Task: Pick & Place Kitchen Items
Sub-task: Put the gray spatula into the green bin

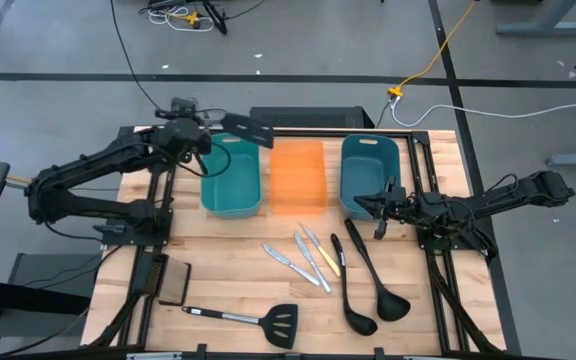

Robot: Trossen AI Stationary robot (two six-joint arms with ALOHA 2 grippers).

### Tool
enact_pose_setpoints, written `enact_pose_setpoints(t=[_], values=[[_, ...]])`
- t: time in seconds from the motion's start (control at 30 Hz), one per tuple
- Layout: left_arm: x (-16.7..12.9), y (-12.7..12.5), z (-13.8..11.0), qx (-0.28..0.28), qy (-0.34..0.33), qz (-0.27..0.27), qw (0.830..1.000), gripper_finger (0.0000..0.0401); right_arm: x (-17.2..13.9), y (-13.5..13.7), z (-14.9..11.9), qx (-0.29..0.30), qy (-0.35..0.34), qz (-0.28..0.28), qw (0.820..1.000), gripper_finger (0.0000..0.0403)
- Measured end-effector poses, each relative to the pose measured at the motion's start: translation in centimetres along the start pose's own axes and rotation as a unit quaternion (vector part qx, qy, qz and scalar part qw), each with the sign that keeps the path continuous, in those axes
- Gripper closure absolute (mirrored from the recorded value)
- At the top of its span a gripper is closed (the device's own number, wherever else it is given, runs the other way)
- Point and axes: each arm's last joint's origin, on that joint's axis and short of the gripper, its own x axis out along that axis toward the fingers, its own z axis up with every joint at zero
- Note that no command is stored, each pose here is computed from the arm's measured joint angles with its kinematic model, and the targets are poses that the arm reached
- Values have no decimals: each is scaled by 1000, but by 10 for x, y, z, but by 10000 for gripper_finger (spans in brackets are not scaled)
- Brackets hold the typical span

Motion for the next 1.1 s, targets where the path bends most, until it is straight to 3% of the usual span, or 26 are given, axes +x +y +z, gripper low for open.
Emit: enact_pose_setpoints(t=[0.17,0.63,0.83,1.1], values=[[7,-4,7,109,48,-3,993,285,0,0,0,-1,2,0,1000,392],[3,-20,-5,169,60,-61,982,285,0,0,-1,-13,6,-1,1000,392],[3,-27,8,213,18,-90,973,285,0,0,-1,-17,6,-2,1000,392],[14,-34,28,249,17,-113,962,285,0,0,-1,-16,6,-2,1000,392]])
